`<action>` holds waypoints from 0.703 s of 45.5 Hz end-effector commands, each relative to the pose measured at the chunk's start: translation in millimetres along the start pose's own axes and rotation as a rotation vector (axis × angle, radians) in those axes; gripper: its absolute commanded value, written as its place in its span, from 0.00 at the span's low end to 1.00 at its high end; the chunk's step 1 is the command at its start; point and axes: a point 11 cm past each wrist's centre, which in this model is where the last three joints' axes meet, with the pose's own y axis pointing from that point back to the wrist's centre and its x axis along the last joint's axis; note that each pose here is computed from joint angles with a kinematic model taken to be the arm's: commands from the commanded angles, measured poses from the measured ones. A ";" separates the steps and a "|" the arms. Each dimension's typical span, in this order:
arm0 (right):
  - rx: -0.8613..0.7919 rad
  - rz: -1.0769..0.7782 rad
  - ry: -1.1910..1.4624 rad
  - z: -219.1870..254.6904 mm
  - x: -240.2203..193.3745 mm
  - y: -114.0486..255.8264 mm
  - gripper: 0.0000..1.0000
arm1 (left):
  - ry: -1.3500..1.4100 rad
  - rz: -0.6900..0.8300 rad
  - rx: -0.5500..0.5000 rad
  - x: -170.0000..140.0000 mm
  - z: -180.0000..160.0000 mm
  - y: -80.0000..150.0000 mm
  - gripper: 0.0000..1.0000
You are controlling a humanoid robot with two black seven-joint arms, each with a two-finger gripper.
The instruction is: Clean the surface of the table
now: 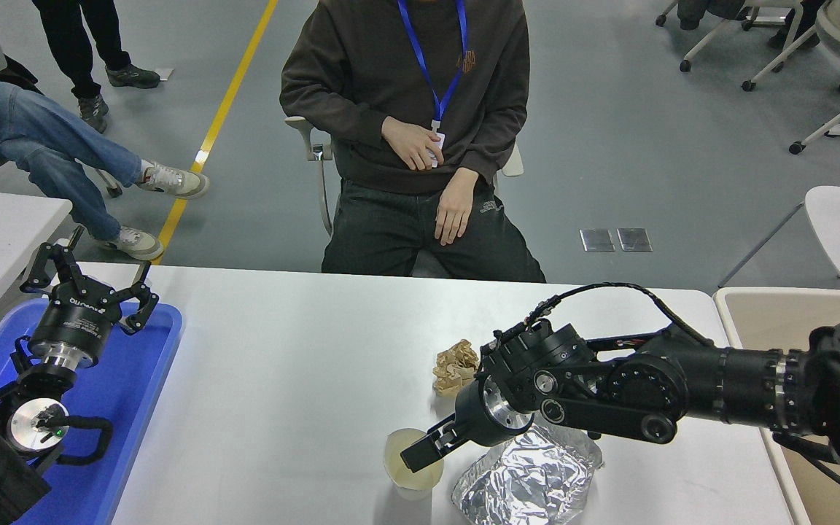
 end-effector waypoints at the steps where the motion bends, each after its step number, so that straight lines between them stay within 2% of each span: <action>1: -0.004 -0.001 0.004 1.7 -3.3 -1.7 0.76 | 0.000 0.001 0.000 0.1 0.0 0.0 1.00; 3: -0.003 0.000 0.002 1.5 -2.9 -1.5 0.67 | 0.000 0.000 0.000 0.0 0.0 0.0 1.00; 6: -0.004 0.004 0.002 1.4 -1.8 -1.5 0.34 | 0.000 0.000 0.000 0.0 0.0 0.0 1.00; 8: -0.007 0.005 0.000 2.4 -1.8 -1.6 0.31 | 0.000 0.001 0.000 0.1 0.0 0.0 1.00; 11: -0.013 0.008 -0.005 5.0 -0.6 -0.7 0.10 | 0.000 0.000 0.000 0.0 0.0 0.0 1.00; 14: -0.015 0.007 -0.008 6.4 -0.4 0.6 0.00 | 0.000 0.000 0.000 0.0 0.0 0.0 1.00; 32: -0.031 0.044 0.020 8.3 21.8 17.7 0.00 | 0.000 0.000 0.000 0.0 0.0 0.0 1.00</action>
